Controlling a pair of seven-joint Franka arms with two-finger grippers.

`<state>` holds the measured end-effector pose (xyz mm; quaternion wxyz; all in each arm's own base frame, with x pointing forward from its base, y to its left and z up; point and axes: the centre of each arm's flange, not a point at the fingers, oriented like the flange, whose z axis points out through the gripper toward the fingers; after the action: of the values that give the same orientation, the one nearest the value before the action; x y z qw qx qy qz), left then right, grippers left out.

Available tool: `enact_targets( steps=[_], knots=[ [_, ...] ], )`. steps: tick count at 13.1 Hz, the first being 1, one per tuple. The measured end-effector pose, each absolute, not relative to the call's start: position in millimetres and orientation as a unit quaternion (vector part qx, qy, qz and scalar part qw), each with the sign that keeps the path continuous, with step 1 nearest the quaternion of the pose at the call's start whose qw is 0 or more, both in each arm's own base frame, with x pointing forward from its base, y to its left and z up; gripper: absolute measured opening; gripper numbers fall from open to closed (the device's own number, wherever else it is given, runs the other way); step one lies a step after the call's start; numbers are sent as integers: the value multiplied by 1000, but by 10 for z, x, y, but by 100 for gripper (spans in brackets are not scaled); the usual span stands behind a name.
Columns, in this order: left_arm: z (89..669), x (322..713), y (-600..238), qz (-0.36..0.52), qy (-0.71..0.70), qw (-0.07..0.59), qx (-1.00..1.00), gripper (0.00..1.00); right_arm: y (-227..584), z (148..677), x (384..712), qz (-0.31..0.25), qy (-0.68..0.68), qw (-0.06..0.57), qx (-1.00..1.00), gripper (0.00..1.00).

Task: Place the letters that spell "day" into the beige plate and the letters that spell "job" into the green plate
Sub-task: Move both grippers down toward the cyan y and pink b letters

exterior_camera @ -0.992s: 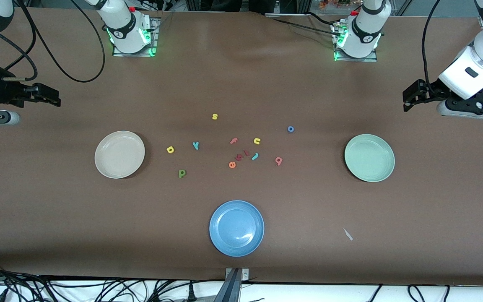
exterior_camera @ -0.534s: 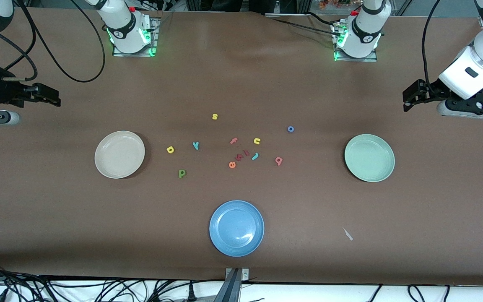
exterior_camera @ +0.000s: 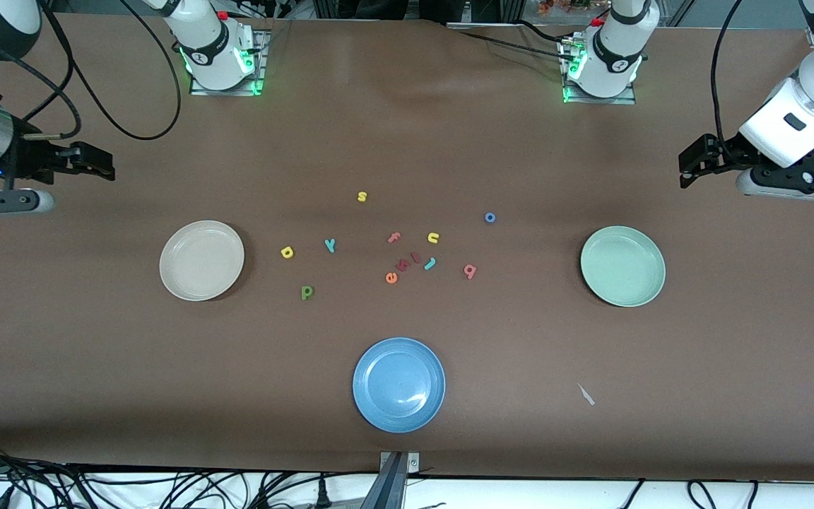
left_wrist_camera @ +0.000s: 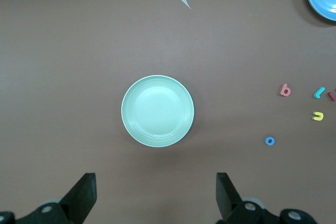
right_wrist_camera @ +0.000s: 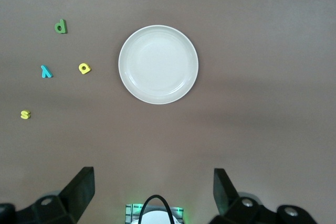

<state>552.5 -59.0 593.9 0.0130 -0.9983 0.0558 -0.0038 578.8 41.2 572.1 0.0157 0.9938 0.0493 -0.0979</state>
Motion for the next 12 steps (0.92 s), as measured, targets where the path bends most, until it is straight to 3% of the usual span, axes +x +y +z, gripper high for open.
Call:
enact_targets(
  steps=[12],
  knots=[
    [5534,5659,-884,32,86,14,-996,100,1182,4919,5966,-155,125,66,978,100]
  ],
)
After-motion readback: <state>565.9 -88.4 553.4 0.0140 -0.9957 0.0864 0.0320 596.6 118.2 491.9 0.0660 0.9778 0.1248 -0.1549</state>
